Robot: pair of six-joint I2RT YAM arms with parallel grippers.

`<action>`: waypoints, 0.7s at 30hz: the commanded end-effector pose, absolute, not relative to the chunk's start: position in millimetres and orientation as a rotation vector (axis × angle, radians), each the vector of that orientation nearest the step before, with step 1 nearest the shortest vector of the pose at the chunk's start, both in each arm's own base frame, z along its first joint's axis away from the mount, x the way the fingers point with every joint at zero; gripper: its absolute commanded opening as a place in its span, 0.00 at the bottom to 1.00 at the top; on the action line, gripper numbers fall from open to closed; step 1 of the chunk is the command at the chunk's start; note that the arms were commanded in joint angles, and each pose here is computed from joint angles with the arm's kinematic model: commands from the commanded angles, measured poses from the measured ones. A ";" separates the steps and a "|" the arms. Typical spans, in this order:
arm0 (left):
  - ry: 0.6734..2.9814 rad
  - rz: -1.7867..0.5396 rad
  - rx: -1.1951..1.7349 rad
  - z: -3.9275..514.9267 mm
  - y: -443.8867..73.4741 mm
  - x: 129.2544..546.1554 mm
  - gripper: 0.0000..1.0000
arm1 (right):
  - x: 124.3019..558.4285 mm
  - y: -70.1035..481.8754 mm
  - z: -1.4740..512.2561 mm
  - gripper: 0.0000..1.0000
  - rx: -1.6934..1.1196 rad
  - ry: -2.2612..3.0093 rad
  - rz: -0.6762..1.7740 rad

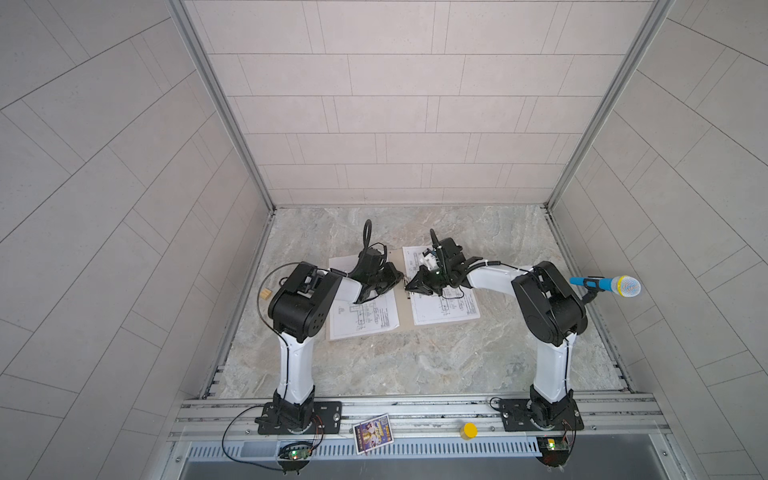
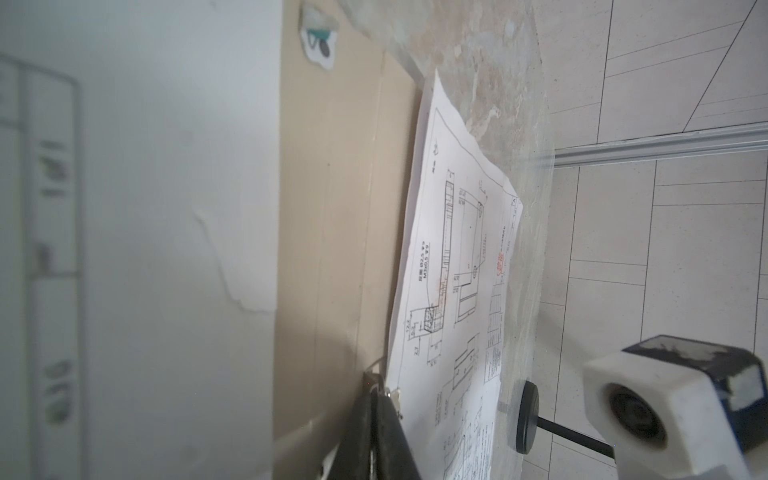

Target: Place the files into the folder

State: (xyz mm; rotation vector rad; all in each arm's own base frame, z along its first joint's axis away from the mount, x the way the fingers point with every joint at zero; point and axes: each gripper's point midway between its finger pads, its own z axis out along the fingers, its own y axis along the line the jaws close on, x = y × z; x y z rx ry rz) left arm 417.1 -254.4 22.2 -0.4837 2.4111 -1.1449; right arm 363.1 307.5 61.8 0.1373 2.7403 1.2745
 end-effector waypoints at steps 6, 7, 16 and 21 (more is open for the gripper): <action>2.502 -1.057 -0.525 -3.0 -243.4 402.5 0.09 | 348.0 299.2 55.4 0.07 0.122 2.777 1.230; 2.502 -1.056 -0.526 -3.1 -243.3 402.7 0.09 | 347.5 299.3 54.7 0.06 0.121 2.779 1.232; 2.506 -1.050 -0.518 -2.1 -243.3 403.0 0.09 | 342.8 297.7 48.5 0.05 0.109 2.787 1.233; 2.507 -1.052 -0.514 -2.4 -243.6 402.7 0.09 | 342.0 296.9 45.8 0.03 0.104 2.790 1.233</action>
